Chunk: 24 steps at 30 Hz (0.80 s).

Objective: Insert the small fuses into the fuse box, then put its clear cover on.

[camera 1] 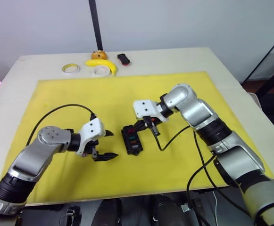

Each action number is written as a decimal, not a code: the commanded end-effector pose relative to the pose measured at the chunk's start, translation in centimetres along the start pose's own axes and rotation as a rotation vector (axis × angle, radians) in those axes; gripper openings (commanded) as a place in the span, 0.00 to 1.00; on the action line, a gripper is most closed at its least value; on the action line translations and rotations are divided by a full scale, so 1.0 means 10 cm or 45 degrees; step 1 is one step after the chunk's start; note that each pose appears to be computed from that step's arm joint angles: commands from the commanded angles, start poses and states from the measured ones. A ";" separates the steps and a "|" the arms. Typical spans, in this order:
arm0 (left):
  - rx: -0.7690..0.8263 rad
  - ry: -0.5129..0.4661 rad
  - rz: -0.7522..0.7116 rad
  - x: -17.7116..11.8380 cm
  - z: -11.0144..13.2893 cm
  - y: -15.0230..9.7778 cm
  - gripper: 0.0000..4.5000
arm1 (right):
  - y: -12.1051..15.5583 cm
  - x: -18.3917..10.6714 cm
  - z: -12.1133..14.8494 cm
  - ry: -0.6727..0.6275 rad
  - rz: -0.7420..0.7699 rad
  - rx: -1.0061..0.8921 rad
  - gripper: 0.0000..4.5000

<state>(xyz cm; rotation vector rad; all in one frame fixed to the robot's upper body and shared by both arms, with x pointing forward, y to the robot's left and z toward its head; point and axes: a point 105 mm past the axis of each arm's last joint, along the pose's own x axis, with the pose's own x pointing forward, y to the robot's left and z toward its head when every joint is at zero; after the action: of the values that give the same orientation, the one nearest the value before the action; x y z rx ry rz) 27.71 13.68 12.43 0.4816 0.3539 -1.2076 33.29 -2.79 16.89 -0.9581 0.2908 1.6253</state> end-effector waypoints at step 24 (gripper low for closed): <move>0.066 -0.031 0.011 0.01 0.09 -0.02 1.00 | -0.02 -0.04 0.12 0.017 0.018 -0.073 0.00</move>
<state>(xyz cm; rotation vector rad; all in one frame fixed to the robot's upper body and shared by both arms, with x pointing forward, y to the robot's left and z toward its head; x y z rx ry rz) 27.82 13.52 12.53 0.4906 0.3342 -1.2034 32.87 -2.73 16.72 -0.9796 0.3141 1.6532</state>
